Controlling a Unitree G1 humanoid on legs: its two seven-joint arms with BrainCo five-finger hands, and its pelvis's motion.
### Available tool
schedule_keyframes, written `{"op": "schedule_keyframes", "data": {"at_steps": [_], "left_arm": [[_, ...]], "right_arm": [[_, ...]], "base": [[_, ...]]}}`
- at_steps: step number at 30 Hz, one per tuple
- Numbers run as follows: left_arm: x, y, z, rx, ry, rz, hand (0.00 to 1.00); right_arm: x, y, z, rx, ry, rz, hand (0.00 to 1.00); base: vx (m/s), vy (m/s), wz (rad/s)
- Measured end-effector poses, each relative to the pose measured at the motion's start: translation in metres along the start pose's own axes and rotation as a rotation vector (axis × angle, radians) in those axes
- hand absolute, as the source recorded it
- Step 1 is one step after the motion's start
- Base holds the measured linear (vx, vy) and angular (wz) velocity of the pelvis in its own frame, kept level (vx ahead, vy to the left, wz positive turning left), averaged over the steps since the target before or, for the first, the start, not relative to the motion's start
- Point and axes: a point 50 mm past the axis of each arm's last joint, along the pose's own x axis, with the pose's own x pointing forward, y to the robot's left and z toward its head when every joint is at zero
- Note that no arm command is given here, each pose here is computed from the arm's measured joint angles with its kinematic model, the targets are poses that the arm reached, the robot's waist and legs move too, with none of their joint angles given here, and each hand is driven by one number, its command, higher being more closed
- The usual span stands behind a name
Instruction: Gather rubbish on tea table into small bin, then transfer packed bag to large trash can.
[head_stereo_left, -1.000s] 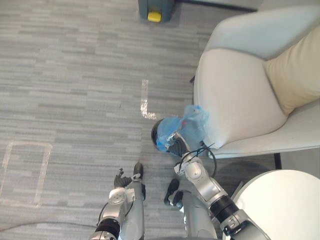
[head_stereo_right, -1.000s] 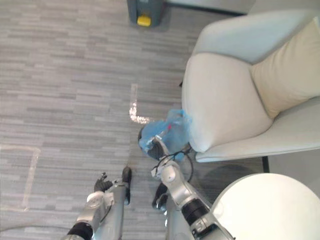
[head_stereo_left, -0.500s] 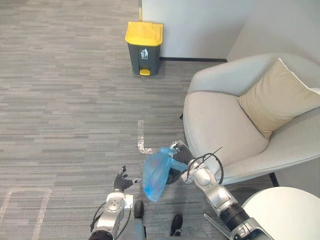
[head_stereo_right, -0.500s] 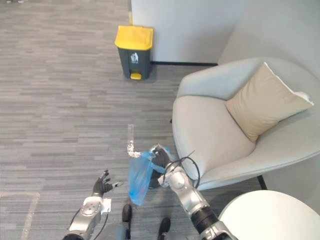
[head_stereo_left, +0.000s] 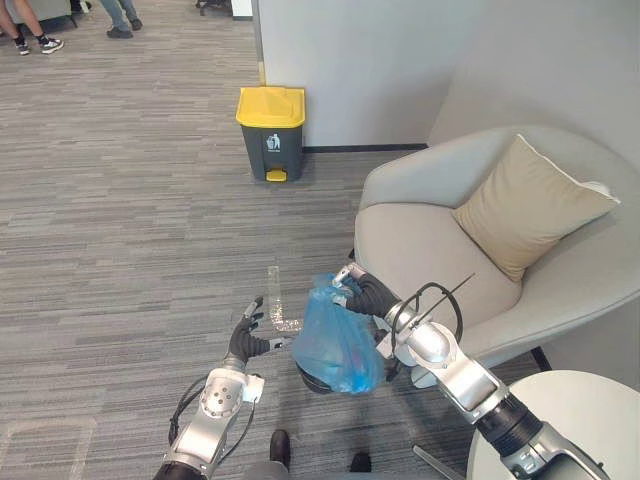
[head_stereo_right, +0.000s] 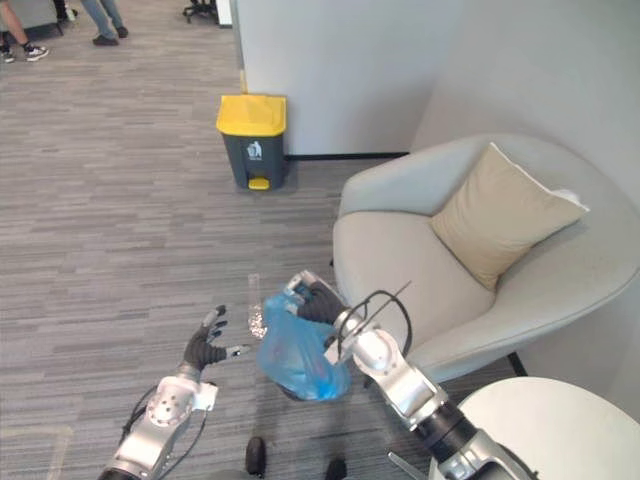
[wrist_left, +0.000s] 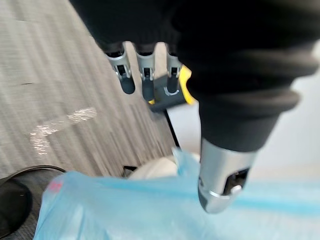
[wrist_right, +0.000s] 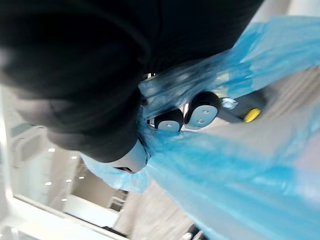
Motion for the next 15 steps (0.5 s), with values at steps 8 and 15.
{"op": "schedule_keyframes", "data": {"at_steps": [8,15], "left_arm": [[0.014,-0.015,0.038,0.055,-0.161,-0.071,0.00],[0.017,-0.022,0.047,0.150,-0.216,-0.079,0.00]], "right_arm": [[0.012,-0.003,0.031,0.012,-0.133,0.032,1.00],[0.018,0.000,0.038,0.028,-0.163,0.048,1.00]], "base": [[0.00,0.002,-0.14],[0.01,0.009,-0.09]]}}
